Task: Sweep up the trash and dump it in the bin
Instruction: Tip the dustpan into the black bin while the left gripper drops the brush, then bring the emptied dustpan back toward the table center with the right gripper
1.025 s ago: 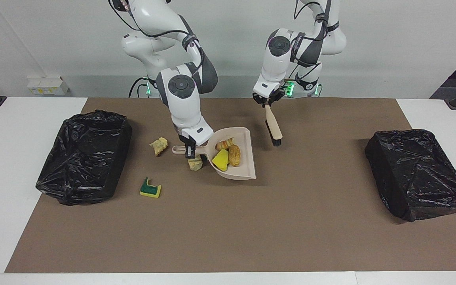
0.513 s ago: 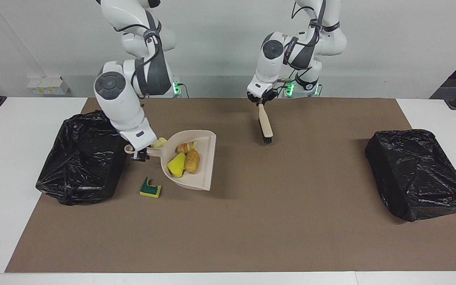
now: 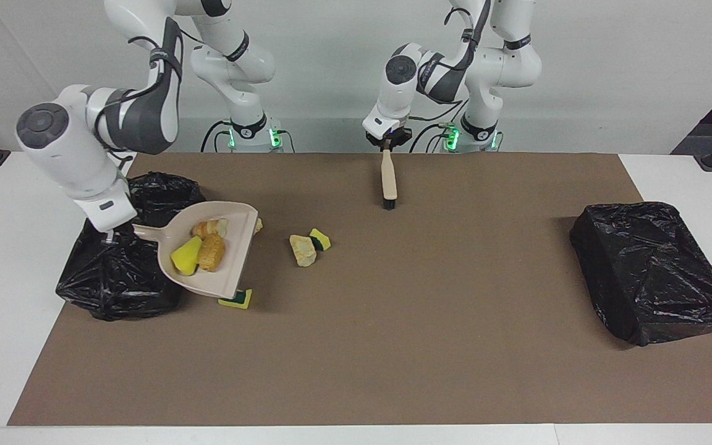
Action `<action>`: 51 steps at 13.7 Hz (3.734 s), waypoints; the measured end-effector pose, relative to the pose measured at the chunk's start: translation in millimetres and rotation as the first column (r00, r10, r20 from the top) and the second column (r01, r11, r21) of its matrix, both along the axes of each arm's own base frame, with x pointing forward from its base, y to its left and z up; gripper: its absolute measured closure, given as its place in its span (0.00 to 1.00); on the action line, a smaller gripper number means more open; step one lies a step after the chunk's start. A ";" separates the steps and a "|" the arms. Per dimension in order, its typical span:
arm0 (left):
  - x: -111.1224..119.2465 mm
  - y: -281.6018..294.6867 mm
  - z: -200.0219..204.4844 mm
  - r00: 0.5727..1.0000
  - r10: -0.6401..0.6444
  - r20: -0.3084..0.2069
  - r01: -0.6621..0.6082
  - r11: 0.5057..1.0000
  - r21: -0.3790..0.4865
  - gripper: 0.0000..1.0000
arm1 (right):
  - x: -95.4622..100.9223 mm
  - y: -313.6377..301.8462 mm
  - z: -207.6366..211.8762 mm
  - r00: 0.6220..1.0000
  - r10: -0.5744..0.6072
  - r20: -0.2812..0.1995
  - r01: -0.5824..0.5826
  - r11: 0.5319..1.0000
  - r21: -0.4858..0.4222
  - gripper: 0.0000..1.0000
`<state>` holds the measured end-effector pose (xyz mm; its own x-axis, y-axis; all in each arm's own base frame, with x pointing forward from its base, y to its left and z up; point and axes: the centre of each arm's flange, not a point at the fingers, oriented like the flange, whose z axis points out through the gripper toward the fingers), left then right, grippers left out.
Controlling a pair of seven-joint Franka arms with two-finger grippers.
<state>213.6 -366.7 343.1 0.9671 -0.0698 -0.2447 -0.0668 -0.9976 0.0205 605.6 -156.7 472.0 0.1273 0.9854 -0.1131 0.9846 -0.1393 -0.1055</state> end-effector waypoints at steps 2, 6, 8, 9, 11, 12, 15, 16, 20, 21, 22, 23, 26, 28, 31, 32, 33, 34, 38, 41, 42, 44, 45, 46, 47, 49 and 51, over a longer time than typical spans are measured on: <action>2.3 1.4 -0.1 1.000 0.006 0.001 -0.006 1.000 -0.002 0.74 | -16.1 -54.5 2.6 1.000 0.015 -0.021 -0.016 0.999 -0.040 0.67; 13.2 6.7 0.8 1.000 0.022 0.000 -0.022 1.000 -0.014 0.53 | -32.2 -96.3 11.0 0.994 0.049 -0.101 -0.070 0.973 -0.222 0.67; 26.3 7.8 11.6 1.000 0.009 0.016 -0.008 0.999 -0.048 0.27 | -33.6 -96.4 13.1 0.992 0.016 -0.123 -0.055 0.945 -0.322 0.67; 39.1 10.9 21.8 0.999 0.016 0.029 -0.014 0.997 -0.071 0.17 | -34.1 -91.2 12.3 0.992 -0.010 -0.125 -0.037 0.927 -0.374 0.67; 77.2 28.5 51.7 0.996 0.000 0.087 0.006 0.997 -0.071 0.00 | -37.9 -59.7 3.7 0.991 -0.074 -0.110 0.010 0.869 -0.495 0.67; 98.3 42.8 69.7 0.994 -0.016 0.109 0.022 0.998 -0.055 0.00 | -43.4 -41.0 -1.5 0.990 -0.103 -0.093 0.037 0.839 -0.543 0.67; 165.7 107.0 134.8 0.981 -0.077 0.179 0.085 0.996 -0.040 0.00 | -63.1 -13.0 0.0 0.986 -0.131 -0.105 0.035 0.772 -0.635 0.67; 187.9 138.6 160.7 0.974 -0.110 0.199 0.119 0.992 -0.034 0.00 | -67.3 -14.5 7.1 0.984 -0.139 -0.109 0.036 0.760 -0.649 0.67; 231.8 231.0 264.0 0.955 -0.155 0.254 0.169 0.985 -0.034 0.00 | -77.0 -27.9 39.4 0.987 -0.110 -0.116 0.009 0.760 -0.650 0.67; 237.7 246.4 284.4 0.951 -0.163 0.265 0.173 0.985 -0.016 0.00 | -78.3 -30.0 49.9 0.989 -0.102 -0.108 0.008 0.762 -0.647 0.67; 245.8 259.3 300.1 0.949 -0.166 0.269 0.173 0.985 -0.002 0.00 | -78.4 -29.2 57.9 0.991 -0.102 -0.093 0.020 0.772 -0.635 0.67; 256.3 269.0 312.0 0.948 -0.173 0.266 0.179 0.984 0.002 0.00 | -76.8 -24.2 61.4 0.991 -0.107 -0.074 0.041 0.798 -0.601 0.67; 292.1 276.9 327.0 0.953 -0.190 0.235 0.193 0.981 0.009 0.00 | -68.5 6.7 58.5 0.988 -0.154 -0.012 0.129 0.869 -0.478 0.67; 308.6 275.9 328.9 0.957 -0.191 0.221 0.194 0.981 0.007 0.00 | -60.0 47.0 53.2 0.964 -0.256 0.072 0.262 0.865 -0.428 0.67; 314.3 275.4 332.2 0.957 -0.191 0.220 0.195 0.981 0.005 0.00 | -54.9 136.3 44.2 0.878 -0.453 0.157 0.479 0.818 -0.320 0.67; 313.8 275.5 335.0 0.955 -0.191 0.226 0.195 0.981 0.005 0.00 | -55.4 162.2 42.1 0.837 -0.520 0.170 0.547 0.790 -0.277 0.67; 313.3 275.5 337.0 0.954 -0.190 0.230 0.194 0.981 0.005 0.00 | -56.1 184.5 39.1 0.789 -0.589 0.173 0.614 0.753 -0.237 0.67; 313.2 275.6 337.9 0.954 -0.190 0.232 0.194 0.981 0.005 0.00 | -56.6 206.5 34.8 0.736 -0.656 0.168 0.677 0.708 -0.203 0.67; 313.8 279.3 338.2 0.955 -0.183 0.233 0.187 0.982 0.005 0.00 | -53.8 306.4 13.8 0.509 -0.850 0.137 0.861 0.498 -0.109 0.67; 314.2 281.4 338.2 0.956 -0.180 0.233 0.183 0.983 0.005 0.00 | -61.9 384.4 0.4 0.381 -0.918 0.108 0.925 0.377 -0.055 0.67; 314.3 281.9 338.2 0.956 -0.179 0.233 0.182 0.983 0.005 0.00 | -66.3 405.0 -5.7 0.335 -0.937 0.104 0.942 0.331 -0.052 0.67; 314.8 285.0 338.2 0.957 -0.173 0.233 0.177 0.984 0.005 0.00 | -71.5 447.1 -19.7 0.249 -0.962 0.109 0.968 0.247 -0.031 0.67; 315.6 289.3 337.9 0.958 -0.165 0.233 0.169 0.986 0.005 0.00 | -72.8 468.6 -28.2 0.207 -0.973 0.103 0.978 0.205 -0.029 0.67; 316.1 292.9 337.9 0.959 -0.159 0.233 0.162 0.987 0.005 0.00 | -73.4 487.9 -37.4 0.176 -0.980 0.090 0.984 0.174 -0.035 0.67; 316.5 295.5 337.9 0.960 -0.155 0.233 0.158 0.987 0.005 0.00 | -73.6 507.2 -48.4 0.158 -0.985 0.075 0.987 0.156 -0.037 0.67; 317.2 300.5 337.9 0.962 -0.146 0.233 0.149 0.989 0.005 0.00 | -74.5 538.9 -77.0 0.147 -0.987 0.064 0.989 0.145 -0.027 0.67; 317.7 304.7 337.9 0.963 -0.139 0.233 0.142 0.990 0.005 0.00 | -76.7 558.8 -105.1 0.120 -0.992 0.050 0.992 0.118 -0.036 0.67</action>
<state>531.2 -62.0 681.0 0.9776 -0.2102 -0.0134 -0.2102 -0.9777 -0.0008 528.9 402.2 366.9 0.9898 -0.0159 -0.1419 -0.0234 -0.9984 -0.0513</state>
